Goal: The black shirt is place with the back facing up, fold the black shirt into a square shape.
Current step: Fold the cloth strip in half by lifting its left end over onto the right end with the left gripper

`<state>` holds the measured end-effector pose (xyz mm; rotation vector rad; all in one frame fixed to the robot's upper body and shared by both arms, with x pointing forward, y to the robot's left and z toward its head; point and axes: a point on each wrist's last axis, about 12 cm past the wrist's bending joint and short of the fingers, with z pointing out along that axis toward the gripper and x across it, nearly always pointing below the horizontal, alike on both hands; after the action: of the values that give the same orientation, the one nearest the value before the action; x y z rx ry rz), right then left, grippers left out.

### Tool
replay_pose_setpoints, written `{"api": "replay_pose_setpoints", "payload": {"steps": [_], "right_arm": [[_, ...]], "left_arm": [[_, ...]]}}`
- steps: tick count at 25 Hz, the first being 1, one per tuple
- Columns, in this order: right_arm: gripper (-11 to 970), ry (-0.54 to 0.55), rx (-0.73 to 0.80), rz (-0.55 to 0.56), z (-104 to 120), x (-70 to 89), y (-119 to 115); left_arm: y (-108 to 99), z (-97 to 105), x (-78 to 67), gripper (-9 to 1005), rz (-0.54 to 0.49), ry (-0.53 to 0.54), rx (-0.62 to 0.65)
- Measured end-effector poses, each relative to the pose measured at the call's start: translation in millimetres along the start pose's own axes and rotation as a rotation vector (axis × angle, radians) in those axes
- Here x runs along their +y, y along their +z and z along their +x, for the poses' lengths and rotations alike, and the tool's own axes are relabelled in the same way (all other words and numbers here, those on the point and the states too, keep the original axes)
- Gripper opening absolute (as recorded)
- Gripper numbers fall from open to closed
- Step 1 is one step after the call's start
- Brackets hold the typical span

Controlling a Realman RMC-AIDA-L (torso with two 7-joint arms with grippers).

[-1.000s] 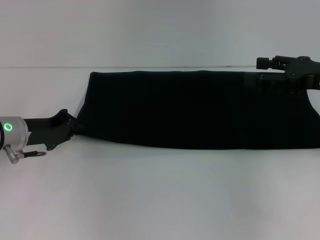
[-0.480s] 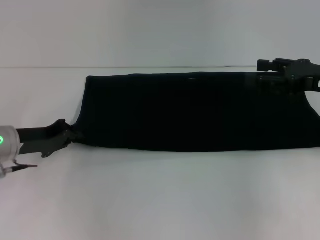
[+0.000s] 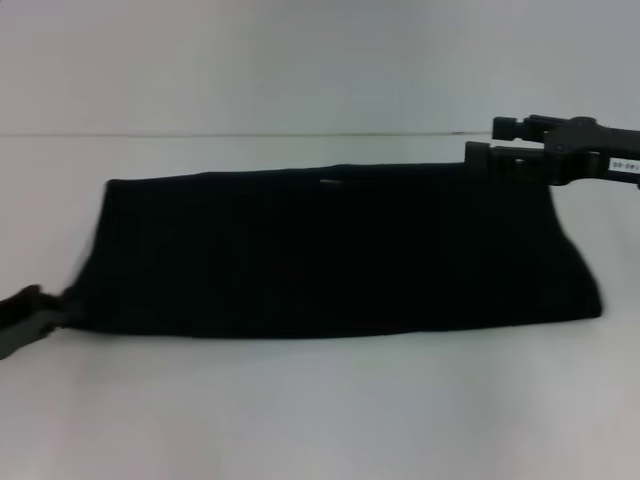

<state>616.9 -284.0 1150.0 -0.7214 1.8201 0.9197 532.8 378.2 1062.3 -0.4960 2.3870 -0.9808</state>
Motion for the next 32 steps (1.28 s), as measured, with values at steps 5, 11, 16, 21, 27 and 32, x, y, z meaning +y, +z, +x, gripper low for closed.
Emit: {"api": "replay_pose_setpoints", "payload": {"steps": [5,11,16,21,27,32], "right_arm": [[838,-0.003,-0.006,0.000,0.0,5.6,19.2],[839,-0.014,-0.014,0.012,-2.6,8.5,34.1],[839,-0.011,-0.022,0.027,-4.2,5.2,30.2],[839,-0.003,-0.043,0.087,-0.7,-5.5,9.6],[839,0.032,-0.101,0.232,7.5,-27.9,-37.9],[839,0.051,-0.124,0.313,13.5,-38.6,-75.3]], "left_arm": [[-36.8,-1.1,24.1,33,-0.072,0.009,-0.052],[-58.3,-17.8,29.0,34,-0.114,0.053,-0.109],[-50.3,-38.9,-2.6,35,-0.006,0.118,-0.084],[-8.8,-50.3,-66.5,36,0.230,0.197,0.036],[75.0,-22.2,-160.0,38,0.465,0.297,0.261],[119.9,13.5,-202.5,39,0.515,0.320,0.301]]}}
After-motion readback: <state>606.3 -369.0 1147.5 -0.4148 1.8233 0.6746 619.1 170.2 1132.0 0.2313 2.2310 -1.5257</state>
